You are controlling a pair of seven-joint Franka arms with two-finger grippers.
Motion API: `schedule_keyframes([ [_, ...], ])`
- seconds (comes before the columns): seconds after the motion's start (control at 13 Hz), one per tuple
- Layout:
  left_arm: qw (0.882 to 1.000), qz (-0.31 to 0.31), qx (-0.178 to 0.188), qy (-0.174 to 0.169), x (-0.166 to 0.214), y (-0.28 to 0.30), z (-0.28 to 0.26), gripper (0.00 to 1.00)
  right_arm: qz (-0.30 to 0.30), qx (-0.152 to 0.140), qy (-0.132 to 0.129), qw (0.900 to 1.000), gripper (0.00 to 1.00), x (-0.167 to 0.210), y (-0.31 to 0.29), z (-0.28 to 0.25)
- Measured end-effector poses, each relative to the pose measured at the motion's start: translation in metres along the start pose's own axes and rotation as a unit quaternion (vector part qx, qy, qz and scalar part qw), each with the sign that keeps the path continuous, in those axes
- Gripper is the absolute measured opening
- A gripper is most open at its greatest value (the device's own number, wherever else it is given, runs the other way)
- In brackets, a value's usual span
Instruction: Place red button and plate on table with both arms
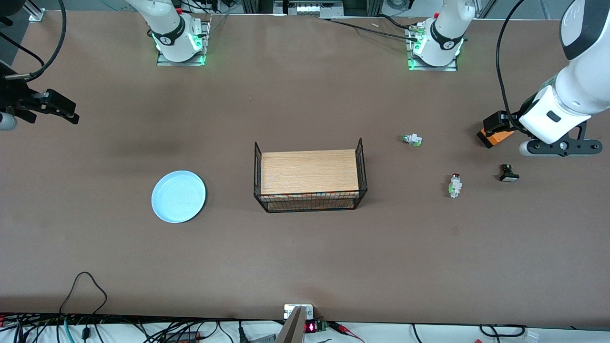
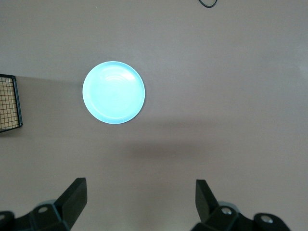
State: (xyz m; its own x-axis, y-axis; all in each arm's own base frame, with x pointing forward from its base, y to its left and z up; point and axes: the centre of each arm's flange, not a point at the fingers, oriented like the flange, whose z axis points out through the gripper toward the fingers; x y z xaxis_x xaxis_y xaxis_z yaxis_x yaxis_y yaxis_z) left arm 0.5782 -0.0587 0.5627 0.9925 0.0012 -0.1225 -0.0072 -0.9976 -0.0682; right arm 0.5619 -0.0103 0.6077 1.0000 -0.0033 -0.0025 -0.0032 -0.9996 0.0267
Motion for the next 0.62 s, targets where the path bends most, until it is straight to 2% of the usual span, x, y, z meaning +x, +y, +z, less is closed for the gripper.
schedule_keyframes([
  [0.62,1.000,0.000,0.000,0.000,0.0000,0.0003,0.0000,1.00,0.002,-0.001,-0.005,1.000,1.00,0.0008,0.0027,0.0015],
])
